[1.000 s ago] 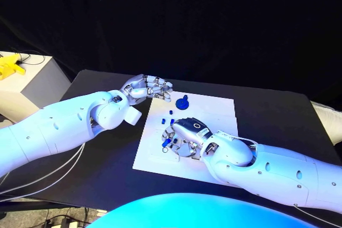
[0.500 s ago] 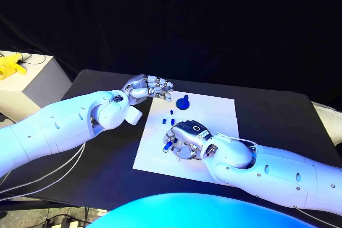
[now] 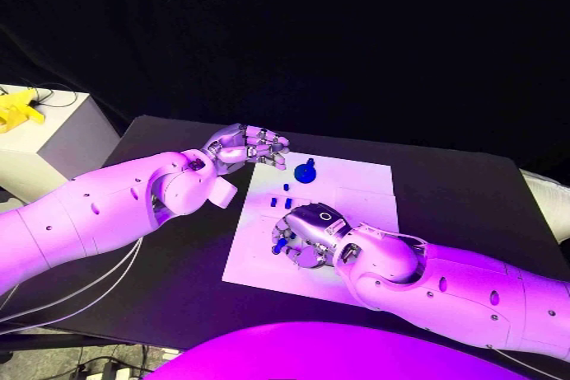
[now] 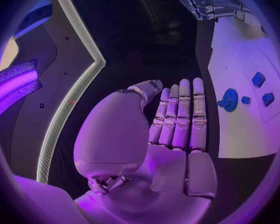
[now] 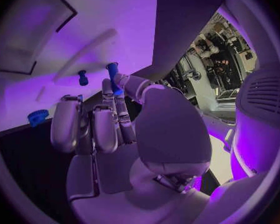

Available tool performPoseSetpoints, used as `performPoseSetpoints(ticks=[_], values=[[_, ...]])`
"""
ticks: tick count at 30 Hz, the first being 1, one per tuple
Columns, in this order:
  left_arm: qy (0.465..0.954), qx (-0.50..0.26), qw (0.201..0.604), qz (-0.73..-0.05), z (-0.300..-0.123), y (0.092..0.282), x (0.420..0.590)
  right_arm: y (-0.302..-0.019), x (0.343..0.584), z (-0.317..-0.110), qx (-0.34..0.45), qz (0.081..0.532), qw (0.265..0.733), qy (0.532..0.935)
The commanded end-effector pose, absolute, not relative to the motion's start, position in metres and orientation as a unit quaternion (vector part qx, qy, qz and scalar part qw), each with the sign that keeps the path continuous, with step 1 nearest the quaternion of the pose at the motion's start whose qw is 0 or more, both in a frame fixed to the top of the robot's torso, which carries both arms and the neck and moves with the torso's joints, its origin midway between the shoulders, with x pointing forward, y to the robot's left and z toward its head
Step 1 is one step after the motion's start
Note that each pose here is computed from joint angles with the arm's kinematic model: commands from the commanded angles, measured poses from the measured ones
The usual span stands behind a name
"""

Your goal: Assemble the parts on the task board

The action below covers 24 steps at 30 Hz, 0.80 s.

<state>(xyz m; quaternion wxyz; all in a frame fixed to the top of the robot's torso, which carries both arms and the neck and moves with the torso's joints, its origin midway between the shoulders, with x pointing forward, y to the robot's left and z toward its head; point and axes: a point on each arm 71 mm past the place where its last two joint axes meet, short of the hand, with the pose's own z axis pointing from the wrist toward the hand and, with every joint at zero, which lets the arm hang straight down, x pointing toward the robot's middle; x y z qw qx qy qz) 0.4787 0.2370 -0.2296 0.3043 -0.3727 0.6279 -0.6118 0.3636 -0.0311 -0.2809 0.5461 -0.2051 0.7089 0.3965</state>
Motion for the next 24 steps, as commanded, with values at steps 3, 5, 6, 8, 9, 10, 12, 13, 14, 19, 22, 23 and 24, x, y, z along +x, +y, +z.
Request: performPoseSetpoints(ticks=[3,5,6,8,9,10,12,13,14,19,22,23,24], values=[[0.626,-0.371,0.297,-0.618,-0.2287,0.2355,0.4780,-0.0301,0.3616,-0.2868,-0.217,0.386,0.543,0.714],[0.626,-0.371,0.297,-0.618,-0.2287,0.2358,0.4780,-0.0296,0.3615,-0.2879,-0.218,0.385,0.542,0.714],[0.626,-0.371,0.297,-0.618,-0.2287,0.2357,0.4780,-0.0294,0.3614,-0.2884,-0.220,0.384,0.542,0.715],[0.626,-0.371,0.297,-0.618,-0.2287,0.2356,0.4779,-0.0290,0.3614,-0.2892,-0.221,0.382,0.543,0.715],[0.626,-0.371,0.297,-0.618,-0.2287,0.2356,0.4780,-0.0287,0.3614,-0.2897,-0.222,0.381,0.543,0.715],[0.627,-0.371,0.297,-0.618,-0.2288,0.2355,0.4780,-0.0284,0.3612,-0.2901,-0.223,0.381,0.543,0.715],[0.627,-0.371,0.296,-0.618,-0.2288,0.2355,0.4779,-0.0275,0.3608,-0.2907,-0.224,0.380,0.542,0.715],[0.627,-0.371,0.296,-0.618,-0.2288,0.2355,0.4780,-0.0271,0.3605,-0.2911,-0.225,0.380,0.542,0.715],[0.627,-0.371,0.297,-0.618,-0.2288,0.2356,0.4780,-0.0266,0.3602,-0.2915,-0.226,0.380,0.541,0.715],[0.627,-0.371,0.296,-0.618,-0.2289,0.2357,0.4780,-0.0248,0.3588,-0.2934,-0.230,0.380,0.536,0.717],[0.627,-0.371,0.296,-0.618,-0.2290,0.2357,0.4780,-0.0244,0.3585,-0.2941,-0.231,0.380,0.536,0.717],[0.627,-0.371,0.296,-0.618,-0.2290,0.2357,0.4780,-0.0243,0.3585,-0.2942,-0.230,0.380,0.537,0.717],[0.627,-0.371,0.296,-0.617,-0.2290,0.2357,0.4780,-0.0243,0.3585,-0.2941,-0.230,0.380,0.539,0.716]])
